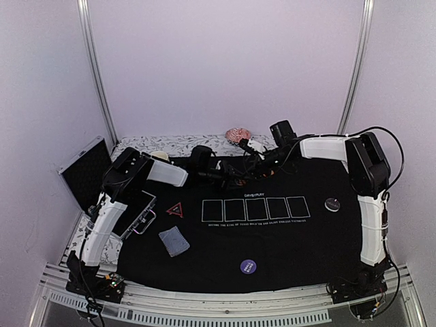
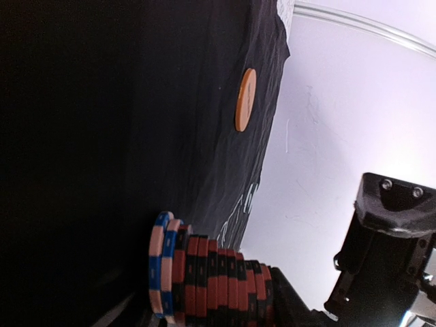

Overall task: Distribute texas hold em gaming equipment
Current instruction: Place the poker chips pile at the big blind area, then place the poker chips pile in the big blind area.

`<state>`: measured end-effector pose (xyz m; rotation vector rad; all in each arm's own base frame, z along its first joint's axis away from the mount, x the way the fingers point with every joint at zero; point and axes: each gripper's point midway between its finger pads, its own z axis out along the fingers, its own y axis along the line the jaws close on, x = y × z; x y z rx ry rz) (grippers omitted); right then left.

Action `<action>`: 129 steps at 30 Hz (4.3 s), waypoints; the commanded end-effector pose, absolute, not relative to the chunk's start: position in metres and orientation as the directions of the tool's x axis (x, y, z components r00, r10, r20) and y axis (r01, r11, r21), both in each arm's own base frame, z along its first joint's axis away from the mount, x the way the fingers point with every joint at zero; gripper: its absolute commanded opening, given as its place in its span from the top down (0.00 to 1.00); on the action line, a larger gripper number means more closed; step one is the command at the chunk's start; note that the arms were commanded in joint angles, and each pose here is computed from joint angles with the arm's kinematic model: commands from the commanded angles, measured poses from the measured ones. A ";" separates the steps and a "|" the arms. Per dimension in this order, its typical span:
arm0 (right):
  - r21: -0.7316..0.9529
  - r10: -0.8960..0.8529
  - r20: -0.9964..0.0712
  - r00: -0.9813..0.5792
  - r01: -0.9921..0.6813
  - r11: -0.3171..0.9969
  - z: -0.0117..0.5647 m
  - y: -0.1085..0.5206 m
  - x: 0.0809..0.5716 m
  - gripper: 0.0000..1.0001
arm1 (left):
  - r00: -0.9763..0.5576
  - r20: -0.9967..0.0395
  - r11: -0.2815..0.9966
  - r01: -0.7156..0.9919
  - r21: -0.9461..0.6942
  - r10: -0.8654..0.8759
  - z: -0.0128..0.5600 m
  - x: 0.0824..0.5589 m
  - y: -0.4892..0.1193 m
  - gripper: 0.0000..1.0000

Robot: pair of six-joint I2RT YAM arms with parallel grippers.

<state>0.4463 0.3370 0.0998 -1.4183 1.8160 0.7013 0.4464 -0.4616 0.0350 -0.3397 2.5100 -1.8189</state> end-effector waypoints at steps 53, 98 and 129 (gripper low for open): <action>-0.005 -0.640 -0.716 -0.279 -0.914 0.405 0.019 0.356 0.476 0.74 | -0.971 0.135 0.265 -0.185 -0.946 -0.196 0.008 0.452 -0.447 0.82; -0.039 -0.525 -0.672 -0.523 -0.683 0.730 0.088 0.202 0.493 0.98 | -0.941 -0.248 0.582 0.072 -0.810 -0.228 0.057 0.488 -0.407 0.02; -0.087 -0.497 -0.485 -0.719 -0.526 0.846 0.011 0.131 0.519 0.46 | -0.872 -0.483 0.710 0.288 -0.643 -0.084 0.118 0.490 -0.389 0.02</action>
